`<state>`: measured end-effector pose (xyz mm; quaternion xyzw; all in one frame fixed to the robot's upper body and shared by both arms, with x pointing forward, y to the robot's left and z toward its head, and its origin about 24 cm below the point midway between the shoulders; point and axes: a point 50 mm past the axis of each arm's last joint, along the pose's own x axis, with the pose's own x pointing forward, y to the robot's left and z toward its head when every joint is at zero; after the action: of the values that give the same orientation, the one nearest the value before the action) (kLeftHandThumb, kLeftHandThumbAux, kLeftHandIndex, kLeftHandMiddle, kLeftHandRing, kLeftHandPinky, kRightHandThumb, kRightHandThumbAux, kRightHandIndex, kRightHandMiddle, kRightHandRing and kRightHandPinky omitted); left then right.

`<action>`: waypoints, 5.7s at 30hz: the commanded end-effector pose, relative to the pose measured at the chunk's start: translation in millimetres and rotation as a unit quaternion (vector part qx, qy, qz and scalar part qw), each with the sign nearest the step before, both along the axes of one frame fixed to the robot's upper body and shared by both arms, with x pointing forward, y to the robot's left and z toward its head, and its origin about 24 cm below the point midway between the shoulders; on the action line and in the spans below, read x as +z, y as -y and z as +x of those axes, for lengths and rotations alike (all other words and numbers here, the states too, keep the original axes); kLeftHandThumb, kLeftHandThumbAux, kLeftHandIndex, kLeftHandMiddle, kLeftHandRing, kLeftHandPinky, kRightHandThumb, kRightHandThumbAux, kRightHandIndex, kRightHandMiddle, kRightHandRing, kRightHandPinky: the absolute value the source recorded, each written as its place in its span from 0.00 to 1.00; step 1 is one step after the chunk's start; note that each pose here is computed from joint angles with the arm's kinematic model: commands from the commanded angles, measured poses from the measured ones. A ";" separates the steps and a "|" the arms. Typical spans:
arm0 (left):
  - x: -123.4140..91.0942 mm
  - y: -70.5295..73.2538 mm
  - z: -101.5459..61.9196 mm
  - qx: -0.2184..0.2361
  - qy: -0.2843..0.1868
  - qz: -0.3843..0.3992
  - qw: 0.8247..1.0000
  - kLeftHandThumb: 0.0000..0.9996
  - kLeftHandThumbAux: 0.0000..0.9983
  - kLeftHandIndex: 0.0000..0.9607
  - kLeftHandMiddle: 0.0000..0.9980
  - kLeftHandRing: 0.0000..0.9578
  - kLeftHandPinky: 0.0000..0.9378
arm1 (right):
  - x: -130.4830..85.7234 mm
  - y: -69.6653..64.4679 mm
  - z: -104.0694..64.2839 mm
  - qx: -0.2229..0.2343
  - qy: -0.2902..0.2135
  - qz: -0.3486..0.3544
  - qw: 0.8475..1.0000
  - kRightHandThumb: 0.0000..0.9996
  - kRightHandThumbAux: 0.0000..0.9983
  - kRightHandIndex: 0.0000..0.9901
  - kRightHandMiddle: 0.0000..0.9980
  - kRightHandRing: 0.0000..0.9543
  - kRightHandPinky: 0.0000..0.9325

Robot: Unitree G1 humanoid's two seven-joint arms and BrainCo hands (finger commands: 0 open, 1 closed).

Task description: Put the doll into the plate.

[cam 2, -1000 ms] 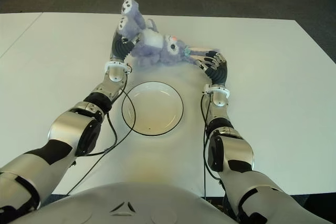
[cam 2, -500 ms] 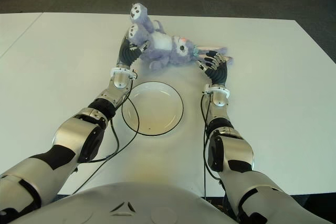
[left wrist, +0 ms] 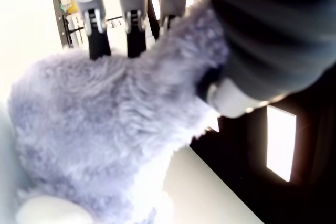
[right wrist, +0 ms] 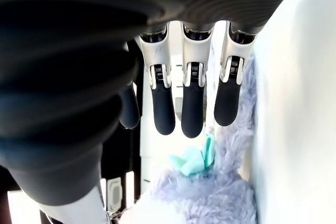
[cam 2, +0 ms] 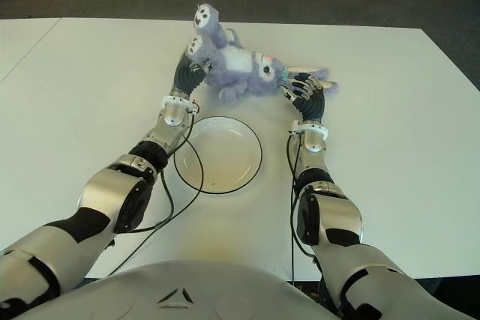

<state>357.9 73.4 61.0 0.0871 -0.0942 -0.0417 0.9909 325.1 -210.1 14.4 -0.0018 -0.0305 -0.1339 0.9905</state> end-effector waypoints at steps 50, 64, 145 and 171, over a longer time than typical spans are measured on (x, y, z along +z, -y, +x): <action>12.9 -10.9 20.8 0.100 -0.064 -0.074 0.990 0.71 0.70 0.46 0.85 0.90 0.89 | -110.8 -20.1 -98.5 -0.021 -0.243 0.022 0.970 0.09 0.85 0.28 0.31 0.33 0.35; 57.8 -6.3 28.6 0.069 0.071 -0.014 0.995 0.71 0.70 0.46 0.85 0.90 0.91 | -111.4 -21.3 -97.3 -0.024 -0.240 0.066 0.968 0.15 0.86 0.29 0.30 0.32 0.36; 146.0 -18.8 0.0 -0.044 0.335 0.115 0.934 0.73 0.70 0.46 0.85 0.89 0.93 | -110.1 -20.6 -96.4 -0.024 -0.196 0.177 0.964 0.04 0.64 0.04 0.02 0.00 0.01; 168.1 -22.5 -4.7 -0.038 0.389 0.139 0.910 0.73 0.70 0.46 0.86 0.89 0.93 | -109.1 -20.5 -96.8 -0.015 -0.204 0.130 0.970 0.08 0.63 0.02 0.00 0.00 0.01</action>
<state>353.7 91.1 217.4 0.2029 -0.4486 -0.0612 0.8683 325.5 -217.1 14.2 0.0588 -0.0302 -0.1170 0.9909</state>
